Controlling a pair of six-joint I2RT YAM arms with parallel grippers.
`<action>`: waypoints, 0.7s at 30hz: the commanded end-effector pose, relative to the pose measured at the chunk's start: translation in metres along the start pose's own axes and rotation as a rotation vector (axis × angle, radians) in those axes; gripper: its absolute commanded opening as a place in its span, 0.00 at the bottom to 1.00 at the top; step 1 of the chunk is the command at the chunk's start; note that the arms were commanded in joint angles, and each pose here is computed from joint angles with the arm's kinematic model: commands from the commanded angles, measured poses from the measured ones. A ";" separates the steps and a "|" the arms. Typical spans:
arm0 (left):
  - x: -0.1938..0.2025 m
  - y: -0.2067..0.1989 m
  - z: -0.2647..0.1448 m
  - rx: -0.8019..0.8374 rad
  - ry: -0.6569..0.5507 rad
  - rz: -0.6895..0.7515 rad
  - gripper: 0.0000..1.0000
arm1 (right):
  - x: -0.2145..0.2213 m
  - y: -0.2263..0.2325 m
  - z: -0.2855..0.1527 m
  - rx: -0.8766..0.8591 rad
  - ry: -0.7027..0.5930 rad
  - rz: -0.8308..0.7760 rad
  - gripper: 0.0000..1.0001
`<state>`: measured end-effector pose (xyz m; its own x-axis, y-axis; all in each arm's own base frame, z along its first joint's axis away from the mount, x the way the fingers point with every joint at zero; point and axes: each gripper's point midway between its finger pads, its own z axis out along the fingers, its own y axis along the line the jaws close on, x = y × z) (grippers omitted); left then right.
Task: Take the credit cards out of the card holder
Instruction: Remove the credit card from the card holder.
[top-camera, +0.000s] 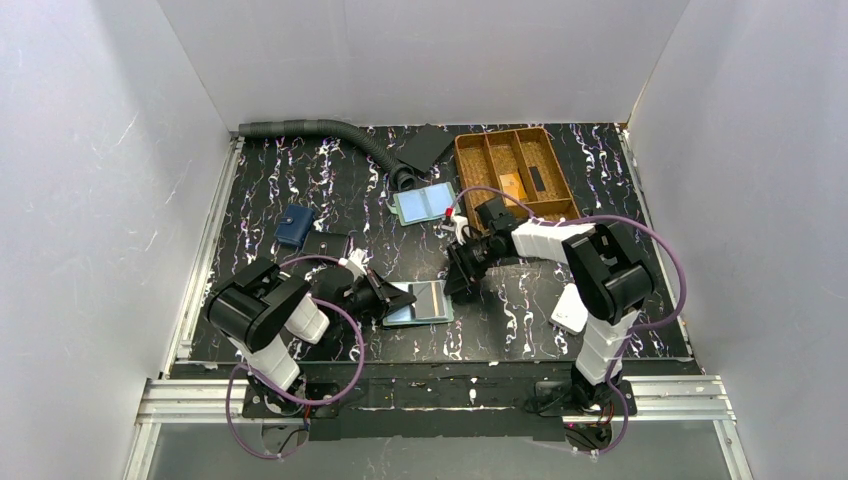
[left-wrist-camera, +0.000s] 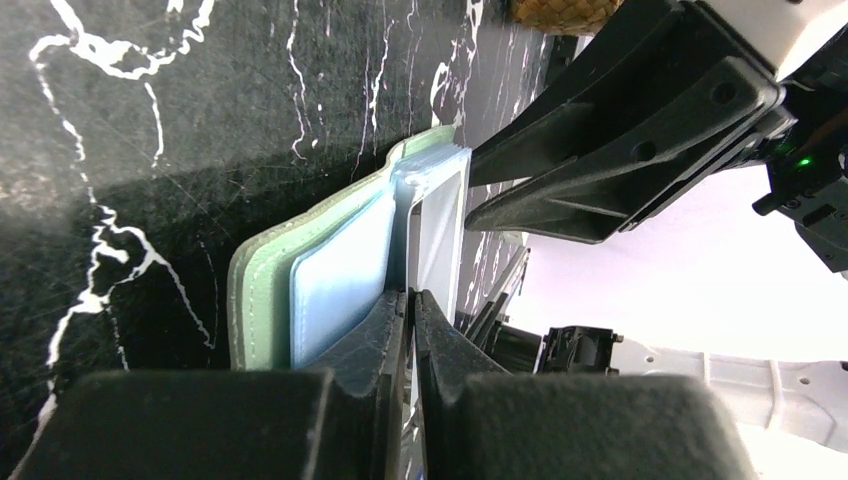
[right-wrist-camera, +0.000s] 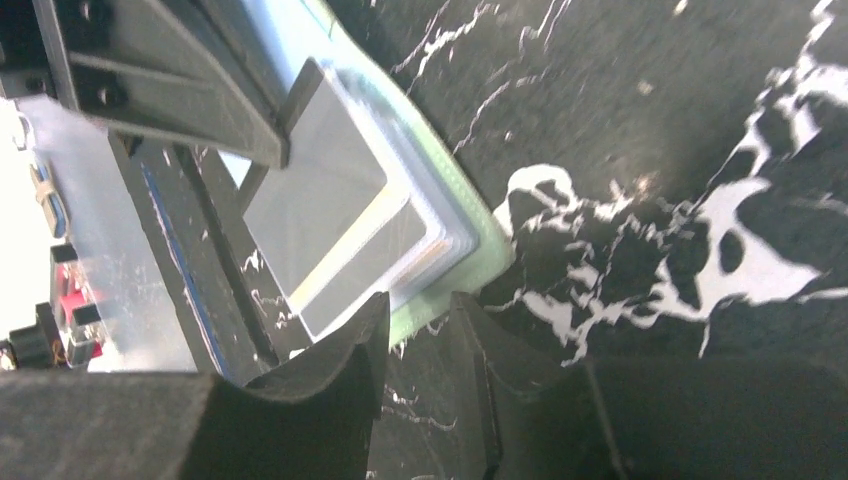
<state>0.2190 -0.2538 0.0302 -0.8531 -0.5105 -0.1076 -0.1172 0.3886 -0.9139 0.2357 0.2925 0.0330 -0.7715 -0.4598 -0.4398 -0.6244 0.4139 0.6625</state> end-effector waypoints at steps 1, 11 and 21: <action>0.006 0.000 0.002 0.008 0.065 0.035 0.00 | 0.006 0.027 -0.018 -0.085 -0.031 -0.145 0.37; 0.018 -0.007 0.015 0.032 0.135 0.053 0.00 | 0.010 0.049 -0.016 -0.232 -0.028 -0.126 0.34; 0.024 -0.007 0.022 0.040 0.159 0.050 0.00 | 0.022 0.023 -0.001 -0.137 0.032 -0.014 0.26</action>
<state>0.2135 -0.2822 0.0273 -0.9178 -0.3875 -0.0860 -0.0720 0.3755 -0.9240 0.2013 0.2918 0.0528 -0.7412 -0.4779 -0.4714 -0.6283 0.2466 0.7379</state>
